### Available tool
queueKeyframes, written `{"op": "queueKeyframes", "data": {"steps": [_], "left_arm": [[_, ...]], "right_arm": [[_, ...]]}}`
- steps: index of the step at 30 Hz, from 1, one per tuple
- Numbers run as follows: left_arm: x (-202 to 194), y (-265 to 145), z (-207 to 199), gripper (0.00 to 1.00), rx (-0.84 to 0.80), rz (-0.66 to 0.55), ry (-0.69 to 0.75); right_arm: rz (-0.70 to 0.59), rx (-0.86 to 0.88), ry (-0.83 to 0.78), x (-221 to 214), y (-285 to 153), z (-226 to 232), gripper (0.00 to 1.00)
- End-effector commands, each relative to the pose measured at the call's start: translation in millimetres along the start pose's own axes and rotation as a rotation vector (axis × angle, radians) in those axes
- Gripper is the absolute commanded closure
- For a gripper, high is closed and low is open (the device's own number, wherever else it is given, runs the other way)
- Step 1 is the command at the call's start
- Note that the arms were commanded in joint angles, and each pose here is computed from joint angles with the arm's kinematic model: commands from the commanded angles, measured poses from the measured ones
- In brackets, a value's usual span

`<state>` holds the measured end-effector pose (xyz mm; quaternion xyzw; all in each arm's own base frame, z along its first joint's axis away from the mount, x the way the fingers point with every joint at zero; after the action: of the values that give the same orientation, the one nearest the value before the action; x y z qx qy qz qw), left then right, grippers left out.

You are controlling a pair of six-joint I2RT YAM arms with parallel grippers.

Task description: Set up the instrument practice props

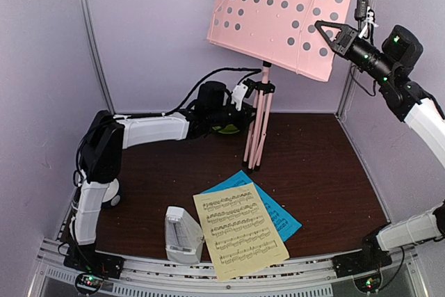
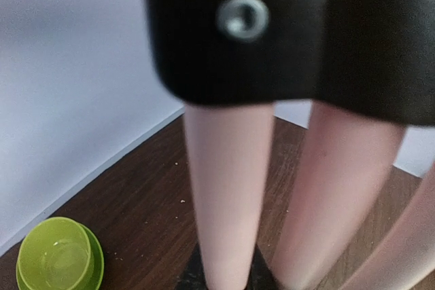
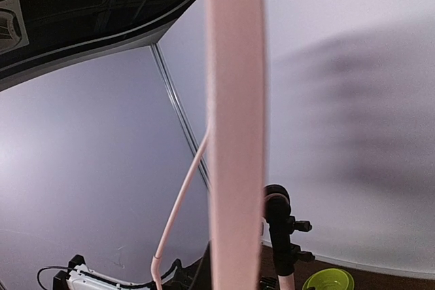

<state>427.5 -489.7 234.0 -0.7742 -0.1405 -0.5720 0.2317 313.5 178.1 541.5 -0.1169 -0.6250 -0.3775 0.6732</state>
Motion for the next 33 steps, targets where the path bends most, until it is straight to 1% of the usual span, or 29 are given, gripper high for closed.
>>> {"op": "queueKeyframes", "data": {"steps": [1, 2, 8, 14, 18, 20, 27, 33], "left_arm": [[17.8, -5.1, -2.4, 0.97, 0.011, -0.015, 0.088], [25.3, -8.5, -0.7, 1.0, 0.013, -0.025, 0.113], [77.2, -35.0, 18.5, 1.0, 0.014, -0.109, 0.199], [97.5, -50.9, 19.7, 1.0, 0.066, -0.113, 0.361], [95.2, -61.1, 23.7, 1.0, 0.105, -0.103, 0.462], [94.1, -66.7, 29.4, 1.0, 0.125, -0.094, 0.489], [82.1, -76.1, 56.4, 1.0, 0.168, -0.067, 0.503], [60.7, -71.1, 70.1, 1.0, 0.196, -0.021, 0.474]], "right_arm": [[-0.156, 0.197, -0.105, 63.1, -13.2, 59.6, 1.0], [-0.161, 0.198, -0.113, 67.3, -14.5, 61.7, 1.0], [-0.202, 0.199, -0.131, 91.7, -19.8, 71.2, 1.0], [-0.231, 0.215, -0.142, 111.5, -21.9, 80.1, 1.0], [-0.246, 0.229, -0.144, 121.6, -21.7, 85.0, 1.0], [-0.248, 0.232, -0.146, 124.7, -20.8, 85.9, 1.0], [-0.244, 0.239, -0.15, 128.6, -16.7, 86.9, 1.0], [-0.207, 0.245, -0.125, 107.0, -1.8, 78.9, 1.0]]}}
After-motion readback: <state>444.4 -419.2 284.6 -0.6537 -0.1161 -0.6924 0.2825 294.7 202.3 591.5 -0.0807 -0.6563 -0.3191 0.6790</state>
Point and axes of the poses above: each gripper's point midway between its finger pads, its own y axis out along the fingers, its own z axis along the line the jaws close on, x = y × z, the point moved 2 cm from there along -y, back along the fingers, and after that the axes turned 9 degrees about -y, right-handed, at the moved point
